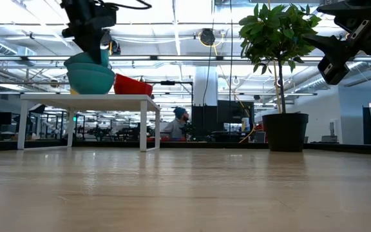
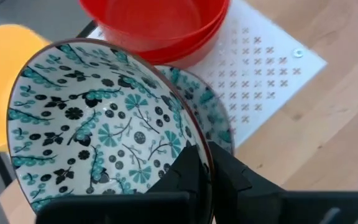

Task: Pick & Place Mini bowls
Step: Stack the white patterned bowl on the white patterned bowl on the shelf

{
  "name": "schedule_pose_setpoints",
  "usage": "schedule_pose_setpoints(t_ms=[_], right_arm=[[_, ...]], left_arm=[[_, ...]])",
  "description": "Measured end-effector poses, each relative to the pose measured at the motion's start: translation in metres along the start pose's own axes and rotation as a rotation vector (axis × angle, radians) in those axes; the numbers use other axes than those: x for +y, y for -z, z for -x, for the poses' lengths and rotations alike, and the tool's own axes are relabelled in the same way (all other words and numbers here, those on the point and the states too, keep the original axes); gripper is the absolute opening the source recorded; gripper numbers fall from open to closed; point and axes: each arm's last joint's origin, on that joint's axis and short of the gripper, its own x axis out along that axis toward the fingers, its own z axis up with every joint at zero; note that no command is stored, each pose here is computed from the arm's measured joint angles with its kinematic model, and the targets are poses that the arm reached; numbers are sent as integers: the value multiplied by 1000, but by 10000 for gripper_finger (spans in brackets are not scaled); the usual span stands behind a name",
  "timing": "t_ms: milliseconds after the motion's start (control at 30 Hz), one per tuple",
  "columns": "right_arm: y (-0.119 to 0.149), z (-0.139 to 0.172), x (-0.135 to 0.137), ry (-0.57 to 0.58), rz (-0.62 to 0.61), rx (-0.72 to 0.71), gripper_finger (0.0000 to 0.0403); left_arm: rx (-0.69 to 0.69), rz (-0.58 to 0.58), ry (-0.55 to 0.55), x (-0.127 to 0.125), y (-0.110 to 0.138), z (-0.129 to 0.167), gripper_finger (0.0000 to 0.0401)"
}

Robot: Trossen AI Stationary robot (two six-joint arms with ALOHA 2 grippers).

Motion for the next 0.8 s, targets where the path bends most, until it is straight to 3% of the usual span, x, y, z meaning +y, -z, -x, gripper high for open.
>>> schedule_pose_setpoints(t_ms=[267,567,800], right_arm=[[0,0,0,0,0,0,185],[0,0,0,0,0,0,185],[0,0,0,0,1,0,185]], left_arm=[[20,3,4,3,0,-1,44],[15,40,-11,3,0,-1,42],[6,74,-13,3,-1,-1,105]])
